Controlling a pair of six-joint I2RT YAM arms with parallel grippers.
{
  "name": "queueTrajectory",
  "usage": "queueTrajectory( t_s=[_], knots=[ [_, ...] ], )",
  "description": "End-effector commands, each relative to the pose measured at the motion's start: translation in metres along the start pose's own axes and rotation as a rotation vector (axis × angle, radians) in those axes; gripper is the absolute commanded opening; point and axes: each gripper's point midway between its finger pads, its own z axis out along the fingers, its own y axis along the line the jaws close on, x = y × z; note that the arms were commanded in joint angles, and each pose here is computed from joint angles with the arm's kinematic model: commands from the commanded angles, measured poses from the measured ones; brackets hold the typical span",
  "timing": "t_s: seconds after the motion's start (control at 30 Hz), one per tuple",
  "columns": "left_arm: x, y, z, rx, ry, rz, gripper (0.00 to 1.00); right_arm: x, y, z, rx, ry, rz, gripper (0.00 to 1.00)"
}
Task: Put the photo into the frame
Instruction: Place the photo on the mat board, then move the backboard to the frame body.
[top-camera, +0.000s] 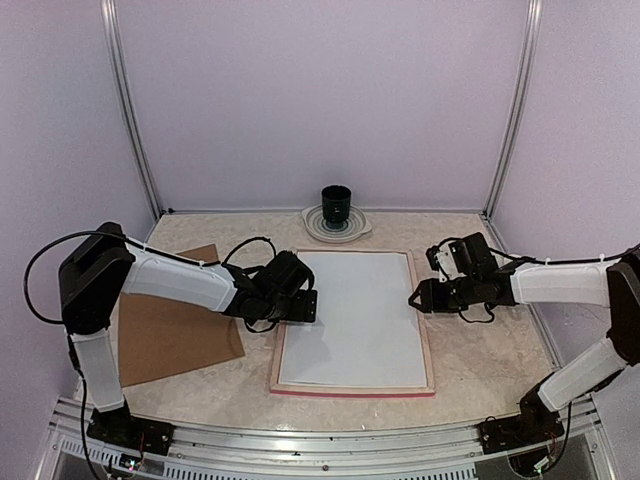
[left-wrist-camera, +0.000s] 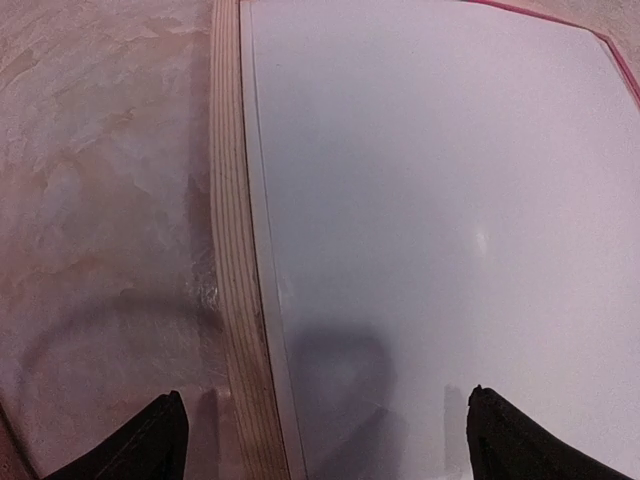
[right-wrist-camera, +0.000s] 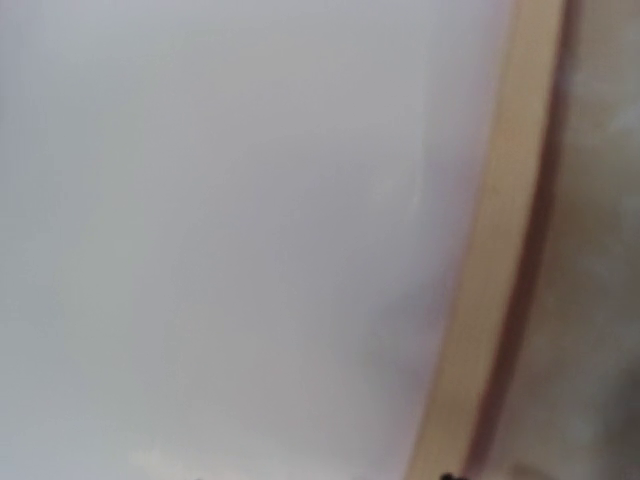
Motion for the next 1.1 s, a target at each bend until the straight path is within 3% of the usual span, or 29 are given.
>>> queueTrajectory(
  t_s=[0.0, 0.5, 0.83, 1.07],
  knots=[
    [0.006, 0.006, 0.004, -0.068, 0.006, 0.050, 0.95, -0.016, 0.010, 0.013, 0.010, -0.019, -0.027, 0.51],
    [0.023, 0.017, 0.008, -0.098, 0.044, 0.067, 0.95, -0.001, 0.010, 0.060, 0.059, 0.076, -0.054, 0.51],
    [0.027, 0.020, 0.012, -0.118, 0.048, 0.062, 0.96, -0.004, 0.018, 0.056, 0.049, 0.072, -0.066, 0.53],
    [0.006, 0.018, -0.002, -0.095, -0.012, 0.013, 0.99, -0.029, 0.047, 0.034, 0.027, 0.017, -0.118, 0.59]
  ],
)
